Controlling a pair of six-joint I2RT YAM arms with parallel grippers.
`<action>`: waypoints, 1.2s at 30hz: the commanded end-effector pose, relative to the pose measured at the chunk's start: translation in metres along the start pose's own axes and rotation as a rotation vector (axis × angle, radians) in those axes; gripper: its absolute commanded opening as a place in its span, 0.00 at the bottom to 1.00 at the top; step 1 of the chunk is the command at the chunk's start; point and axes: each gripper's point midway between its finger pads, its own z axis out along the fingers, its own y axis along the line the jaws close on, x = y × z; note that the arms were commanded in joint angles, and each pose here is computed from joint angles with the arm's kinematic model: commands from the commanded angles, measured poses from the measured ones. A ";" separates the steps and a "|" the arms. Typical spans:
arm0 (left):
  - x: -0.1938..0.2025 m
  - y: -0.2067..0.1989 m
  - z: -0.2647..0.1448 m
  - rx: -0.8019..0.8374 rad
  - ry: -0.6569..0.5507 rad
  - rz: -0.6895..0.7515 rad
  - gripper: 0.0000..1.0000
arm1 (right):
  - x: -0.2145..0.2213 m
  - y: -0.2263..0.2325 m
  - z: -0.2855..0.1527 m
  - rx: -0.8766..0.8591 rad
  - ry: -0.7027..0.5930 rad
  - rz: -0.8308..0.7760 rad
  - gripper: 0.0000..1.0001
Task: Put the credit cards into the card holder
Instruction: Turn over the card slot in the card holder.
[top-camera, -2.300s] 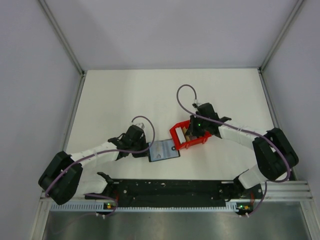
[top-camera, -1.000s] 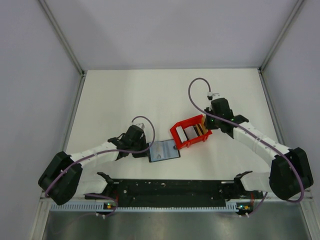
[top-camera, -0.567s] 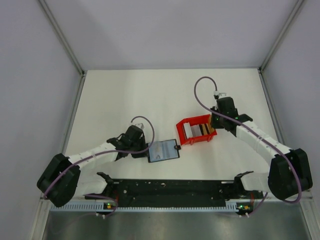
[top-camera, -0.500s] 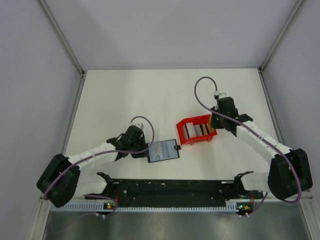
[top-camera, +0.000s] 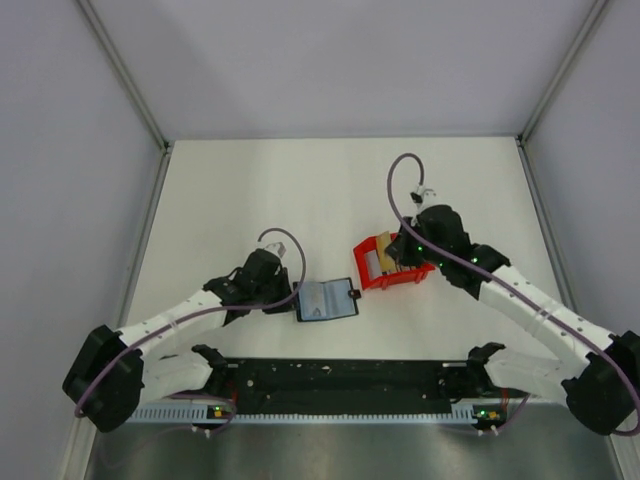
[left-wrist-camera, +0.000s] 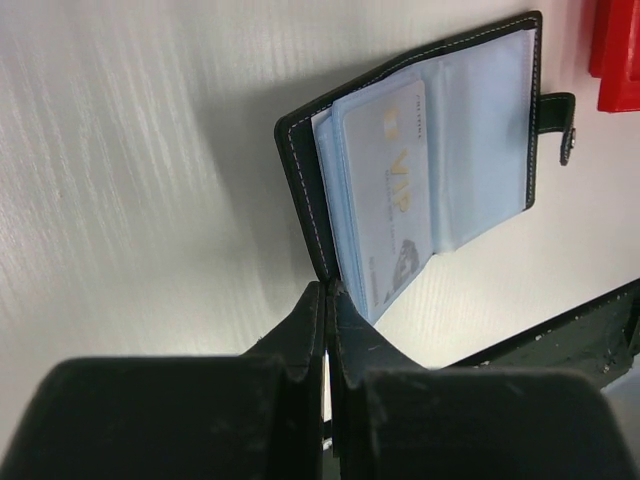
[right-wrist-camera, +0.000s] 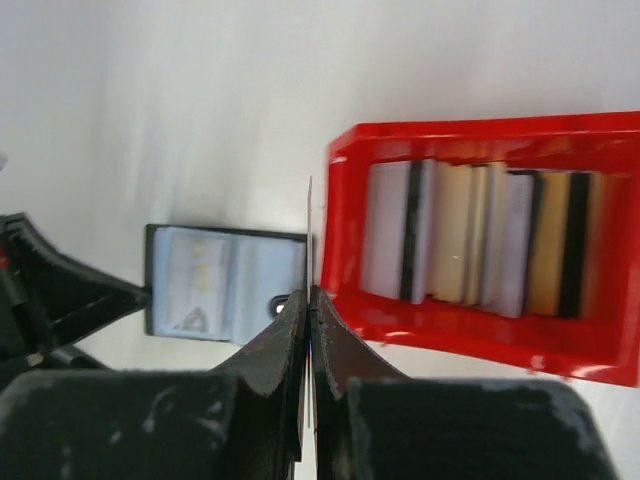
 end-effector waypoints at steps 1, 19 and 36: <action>-0.017 -0.025 -0.013 0.084 -0.048 0.009 0.00 | 0.009 0.052 0.004 -0.066 -0.063 0.076 0.00; -0.015 -0.037 -0.018 0.161 -0.059 -0.027 0.00 | 0.076 0.178 0.052 -0.184 -0.066 0.094 0.00; -0.016 -0.036 -0.017 0.158 -0.063 -0.024 0.00 | 0.090 0.186 0.063 -0.153 -0.063 0.039 0.00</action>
